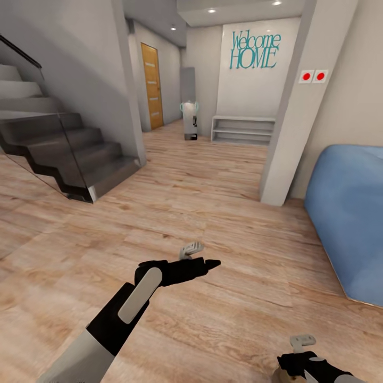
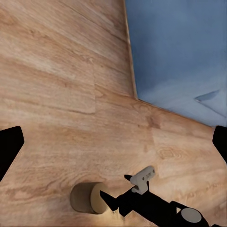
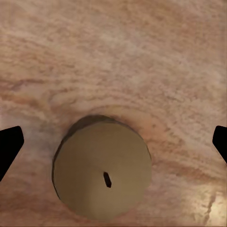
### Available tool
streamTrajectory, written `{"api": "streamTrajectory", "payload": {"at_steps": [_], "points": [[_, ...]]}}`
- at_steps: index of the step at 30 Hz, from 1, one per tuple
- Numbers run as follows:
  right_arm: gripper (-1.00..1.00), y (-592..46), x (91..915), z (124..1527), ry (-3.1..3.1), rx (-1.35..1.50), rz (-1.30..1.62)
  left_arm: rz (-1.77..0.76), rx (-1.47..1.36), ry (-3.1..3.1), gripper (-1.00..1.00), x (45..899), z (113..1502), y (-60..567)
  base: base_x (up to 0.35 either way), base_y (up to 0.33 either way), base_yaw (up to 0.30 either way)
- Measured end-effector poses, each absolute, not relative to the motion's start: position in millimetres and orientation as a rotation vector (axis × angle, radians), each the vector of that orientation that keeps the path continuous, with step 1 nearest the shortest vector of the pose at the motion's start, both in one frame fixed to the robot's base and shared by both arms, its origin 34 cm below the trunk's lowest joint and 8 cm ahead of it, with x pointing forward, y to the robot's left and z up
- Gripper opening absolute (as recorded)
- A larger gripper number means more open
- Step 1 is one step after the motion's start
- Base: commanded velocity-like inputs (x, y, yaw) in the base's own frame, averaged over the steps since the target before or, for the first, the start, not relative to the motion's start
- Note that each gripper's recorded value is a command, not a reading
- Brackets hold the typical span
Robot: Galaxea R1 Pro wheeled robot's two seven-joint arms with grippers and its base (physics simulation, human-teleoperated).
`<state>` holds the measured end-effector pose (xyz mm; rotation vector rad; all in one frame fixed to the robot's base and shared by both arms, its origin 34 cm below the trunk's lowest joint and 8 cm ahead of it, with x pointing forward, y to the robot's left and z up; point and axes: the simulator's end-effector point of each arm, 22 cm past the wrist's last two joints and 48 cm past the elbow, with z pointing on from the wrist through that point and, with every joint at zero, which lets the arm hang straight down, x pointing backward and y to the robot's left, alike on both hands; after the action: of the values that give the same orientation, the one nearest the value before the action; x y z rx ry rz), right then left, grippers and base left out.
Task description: Place each of the two pumpkins and all three candles from the living room inside a cabinet in the living room (use any cabinet), then make sure every cabinet is closed, and position the cauldron so it is next to a table in the living room.
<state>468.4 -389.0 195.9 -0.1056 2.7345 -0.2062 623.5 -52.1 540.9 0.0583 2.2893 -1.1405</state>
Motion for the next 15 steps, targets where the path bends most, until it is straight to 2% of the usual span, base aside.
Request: {"api": "streamTrajectory", "payload": {"at_steps": [15], "points": [[1.0,-389.0,468.1,195.8,2.735,-0.104,-0.206,-1.138,0.04,2.278,1.0,626.8,541.0,-51.9,0.012,0.0,0.0]]}}
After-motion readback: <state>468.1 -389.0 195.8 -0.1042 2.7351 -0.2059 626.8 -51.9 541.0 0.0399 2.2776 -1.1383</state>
